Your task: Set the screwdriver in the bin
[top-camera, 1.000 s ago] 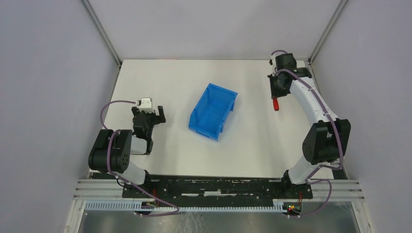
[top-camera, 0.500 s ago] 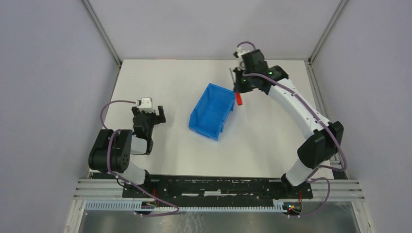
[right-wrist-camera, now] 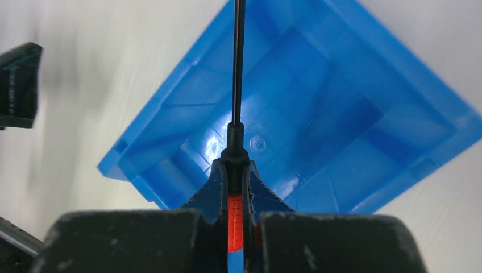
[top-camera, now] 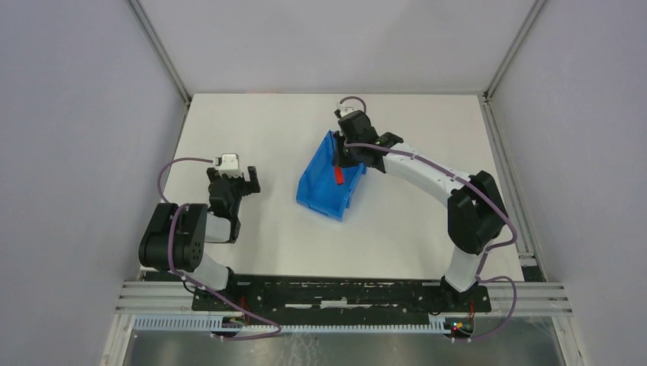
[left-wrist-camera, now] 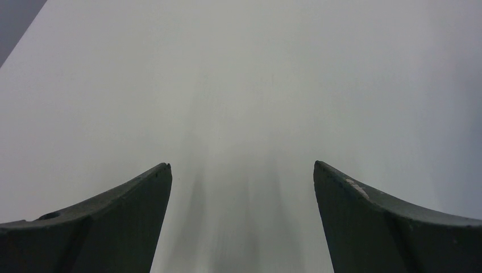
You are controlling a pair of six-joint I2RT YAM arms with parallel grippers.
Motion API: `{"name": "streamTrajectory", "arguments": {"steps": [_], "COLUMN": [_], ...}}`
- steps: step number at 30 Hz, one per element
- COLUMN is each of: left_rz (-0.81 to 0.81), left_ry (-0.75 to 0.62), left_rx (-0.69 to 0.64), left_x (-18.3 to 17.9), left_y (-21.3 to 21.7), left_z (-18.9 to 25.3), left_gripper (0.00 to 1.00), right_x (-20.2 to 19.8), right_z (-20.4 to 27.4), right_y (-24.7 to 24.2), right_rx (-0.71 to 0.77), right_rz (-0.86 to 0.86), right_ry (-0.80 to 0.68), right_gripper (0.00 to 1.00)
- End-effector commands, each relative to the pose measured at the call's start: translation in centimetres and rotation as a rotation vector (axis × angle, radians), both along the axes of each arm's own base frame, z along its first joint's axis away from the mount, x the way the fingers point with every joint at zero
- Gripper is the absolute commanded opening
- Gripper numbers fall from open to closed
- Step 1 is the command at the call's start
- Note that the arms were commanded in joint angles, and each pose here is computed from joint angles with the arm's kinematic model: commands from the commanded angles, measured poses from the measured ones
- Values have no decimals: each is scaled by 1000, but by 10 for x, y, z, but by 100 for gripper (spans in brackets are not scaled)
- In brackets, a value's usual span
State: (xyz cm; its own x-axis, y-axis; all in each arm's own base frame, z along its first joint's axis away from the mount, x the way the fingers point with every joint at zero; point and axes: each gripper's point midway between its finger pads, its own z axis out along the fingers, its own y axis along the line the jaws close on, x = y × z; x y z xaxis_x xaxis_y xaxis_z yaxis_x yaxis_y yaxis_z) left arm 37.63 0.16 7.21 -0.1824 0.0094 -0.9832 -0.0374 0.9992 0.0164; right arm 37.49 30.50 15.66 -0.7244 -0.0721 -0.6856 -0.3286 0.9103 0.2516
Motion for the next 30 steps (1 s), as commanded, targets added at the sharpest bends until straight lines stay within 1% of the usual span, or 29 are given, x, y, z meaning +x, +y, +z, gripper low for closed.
{"name": "streamTrajectory", "arguments": {"steps": [1,4,6,9,11,16,21,25,28,30], "left_rz": [-3,-2,-4,-3,-4,-3,-3,-3,-3,-4], "left_ry": [-54,-53,-54,-54,-54,-54,-54,-54,-54,-54], "left_rx": [-32,-32,-32,-32,-32,-32,-32,-32,-32,-32], "left_x": [4,4,4,4,4,4,4,4,4,4], "left_y": [-1,-1,-1,-1,-1,-1,-1,-1,-1,-1], "left_z": [15,15,15,15,15,15,15,15,15,15], "left_gripper": [100,100,100,100,100,100,100,100,100,100], "right_x": [5,3,1,0,0,6,16,22,23,21], "right_z": [-20,-45,-58,-71,-78,-76,-43,8,62,96], "right_y": [15,10,9,9,9,11,12,16,12,4], "right_rx": [39,8,14,41,27,15,40,70,93,88], "right_rz": [-28,-58,-79,-113,-121,-122,-133,-100,-58,-31], "right_ry": [0,34,50,63,76,68,-5,-93,-203,-284], "right_gripper": [0,0,4,18,26,38,39,41,47,58]}}
